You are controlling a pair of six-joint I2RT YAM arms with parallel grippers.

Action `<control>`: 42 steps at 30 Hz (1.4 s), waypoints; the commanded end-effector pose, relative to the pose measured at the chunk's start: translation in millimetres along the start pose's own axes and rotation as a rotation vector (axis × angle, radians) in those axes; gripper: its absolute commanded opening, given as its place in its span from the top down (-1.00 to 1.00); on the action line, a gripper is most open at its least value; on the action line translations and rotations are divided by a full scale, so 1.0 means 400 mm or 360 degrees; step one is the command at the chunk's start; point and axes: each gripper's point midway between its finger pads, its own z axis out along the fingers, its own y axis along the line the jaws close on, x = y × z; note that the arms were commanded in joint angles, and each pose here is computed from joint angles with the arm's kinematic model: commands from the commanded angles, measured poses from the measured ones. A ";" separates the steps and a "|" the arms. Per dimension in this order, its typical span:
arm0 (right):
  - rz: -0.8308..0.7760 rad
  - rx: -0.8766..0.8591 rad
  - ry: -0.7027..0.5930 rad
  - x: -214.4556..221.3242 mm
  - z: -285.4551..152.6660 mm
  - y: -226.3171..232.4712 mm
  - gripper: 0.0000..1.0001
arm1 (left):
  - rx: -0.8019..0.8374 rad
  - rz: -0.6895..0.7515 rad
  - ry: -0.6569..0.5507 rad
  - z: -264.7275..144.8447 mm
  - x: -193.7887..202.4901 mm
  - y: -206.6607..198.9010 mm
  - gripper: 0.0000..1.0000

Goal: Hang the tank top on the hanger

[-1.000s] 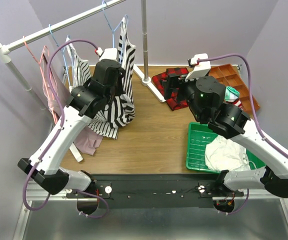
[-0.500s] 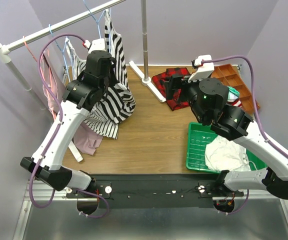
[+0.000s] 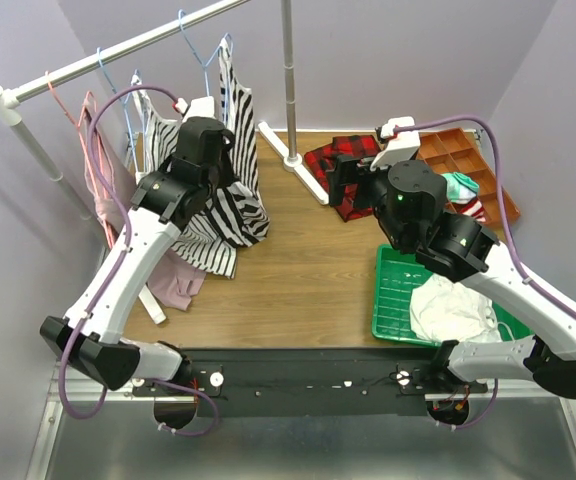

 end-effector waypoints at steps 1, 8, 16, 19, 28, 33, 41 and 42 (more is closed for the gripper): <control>-0.0004 -0.0009 0.0034 0.023 -0.001 0.004 -1.00 | 0.0093 -0.0042 -0.0130 -0.052 -0.055 -0.009 0.63; -0.0003 -0.0022 0.0039 0.026 0.001 0.010 -1.00 | 0.0163 -0.0005 -0.0212 -0.103 -0.090 -0.012 -0.14; 0.0004 -0.0046 0.0047 0.035 -0.002 0.013 -1.00 | 0.0134 0.0057 -0.0300 -0.176 -0.121 0.024 -0.98; 0.0012 -0.0036 0.0057 0.046 -0.003 0.009 -1.00 | 0.0119 0.0075 -0.0352 -0.214 -0.143 0.039 -0.98; 0.0070 0.0090 0.0059 0.084 -0.021 -0.043 -1.00 | 0.0394 0.0176 -0.0465 -0.322 -0.257 -0.053 -0.97; 0.0120 0.0173 0.0066 0.117 -0.042 -0.083 -1.00 | 0.0506 0.0286 -0.0464 -0.315 -0.270 -0.173 -0.98; 0.0263 0.0435 0.0122 0.241 -0.094 -0.193 -1.00 | 0.0610 0.0303 -0.0324 -0.202 -0.146 -0.304 -0.98; 0.0279 0.0473 0.0141 0.278 -0.105 -0.212 -1.00 | 0.0596 0.0340 -0.0236 -0.159 -0.081 -0.310 -0.98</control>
